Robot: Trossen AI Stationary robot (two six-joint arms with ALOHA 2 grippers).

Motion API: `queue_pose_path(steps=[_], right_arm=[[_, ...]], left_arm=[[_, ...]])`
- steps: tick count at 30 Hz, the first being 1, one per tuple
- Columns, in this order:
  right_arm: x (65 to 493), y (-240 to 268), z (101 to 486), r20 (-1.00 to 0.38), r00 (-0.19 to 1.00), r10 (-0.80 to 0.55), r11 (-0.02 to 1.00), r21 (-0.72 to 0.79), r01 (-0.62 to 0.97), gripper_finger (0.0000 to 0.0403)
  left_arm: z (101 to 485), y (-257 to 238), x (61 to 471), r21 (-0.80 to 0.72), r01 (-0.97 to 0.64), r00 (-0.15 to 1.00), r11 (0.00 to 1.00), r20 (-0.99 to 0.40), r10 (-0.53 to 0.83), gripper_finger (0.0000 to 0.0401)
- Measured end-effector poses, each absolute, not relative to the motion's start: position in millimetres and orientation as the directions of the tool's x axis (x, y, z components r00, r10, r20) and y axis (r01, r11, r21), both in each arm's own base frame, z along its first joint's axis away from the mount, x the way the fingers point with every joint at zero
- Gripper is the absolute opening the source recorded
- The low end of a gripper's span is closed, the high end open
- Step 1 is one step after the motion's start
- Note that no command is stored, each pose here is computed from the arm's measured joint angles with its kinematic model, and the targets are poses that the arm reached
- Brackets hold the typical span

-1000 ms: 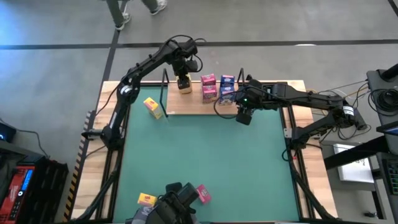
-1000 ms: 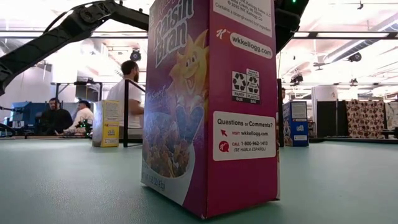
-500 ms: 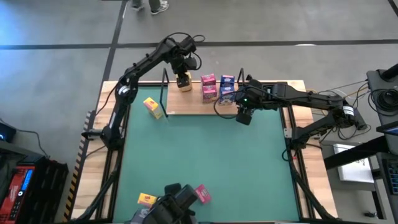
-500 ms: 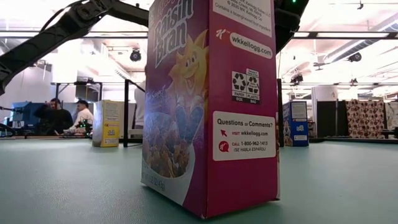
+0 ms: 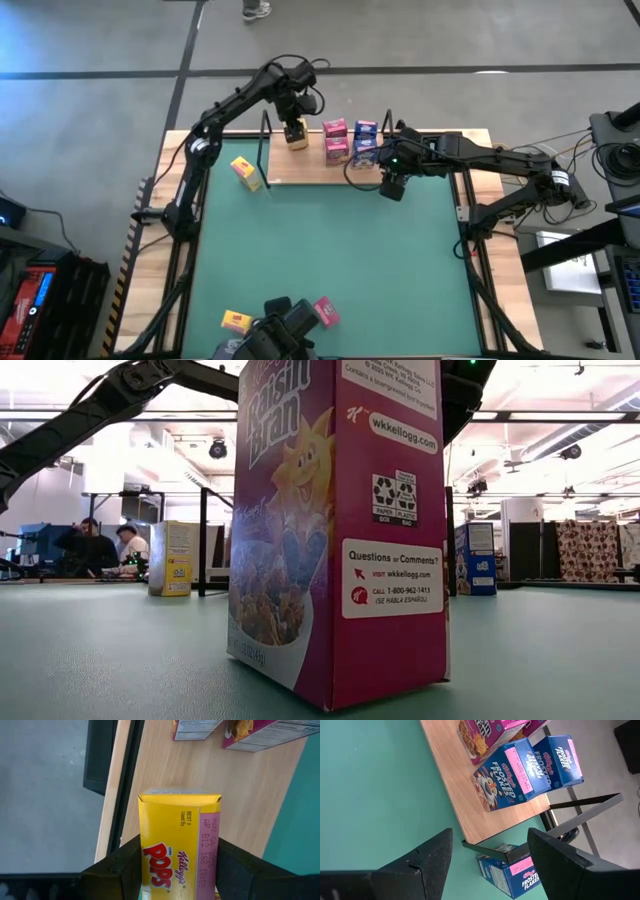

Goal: Stack cereal on shelf
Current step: Put the middle yellow cereal box on the shelf

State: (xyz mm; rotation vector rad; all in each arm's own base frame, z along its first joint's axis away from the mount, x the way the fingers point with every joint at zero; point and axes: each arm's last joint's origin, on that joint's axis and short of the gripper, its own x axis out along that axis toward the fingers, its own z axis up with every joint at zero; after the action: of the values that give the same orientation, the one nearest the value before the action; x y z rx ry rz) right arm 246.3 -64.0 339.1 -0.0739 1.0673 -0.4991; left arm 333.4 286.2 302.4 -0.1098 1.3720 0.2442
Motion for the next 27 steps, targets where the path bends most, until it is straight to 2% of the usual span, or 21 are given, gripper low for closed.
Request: queue_pose_path(steps=[21,27], right_arm=[[246,-64,339,-0.82,0.383,-0.426,0.887,-0.296,0.355,0.0244],[246,-64,339,-0.82,0.383,-0.426,0.887,-0.295,0.356,0.0244]], left_arm=[[298,287,335,0.078,-0.25,0.16,0.965,-0.98,0.121,0.0197],[311,281,336,0.102,-0.221,0.188,0.97,-0.971,0.145,0.0196]])
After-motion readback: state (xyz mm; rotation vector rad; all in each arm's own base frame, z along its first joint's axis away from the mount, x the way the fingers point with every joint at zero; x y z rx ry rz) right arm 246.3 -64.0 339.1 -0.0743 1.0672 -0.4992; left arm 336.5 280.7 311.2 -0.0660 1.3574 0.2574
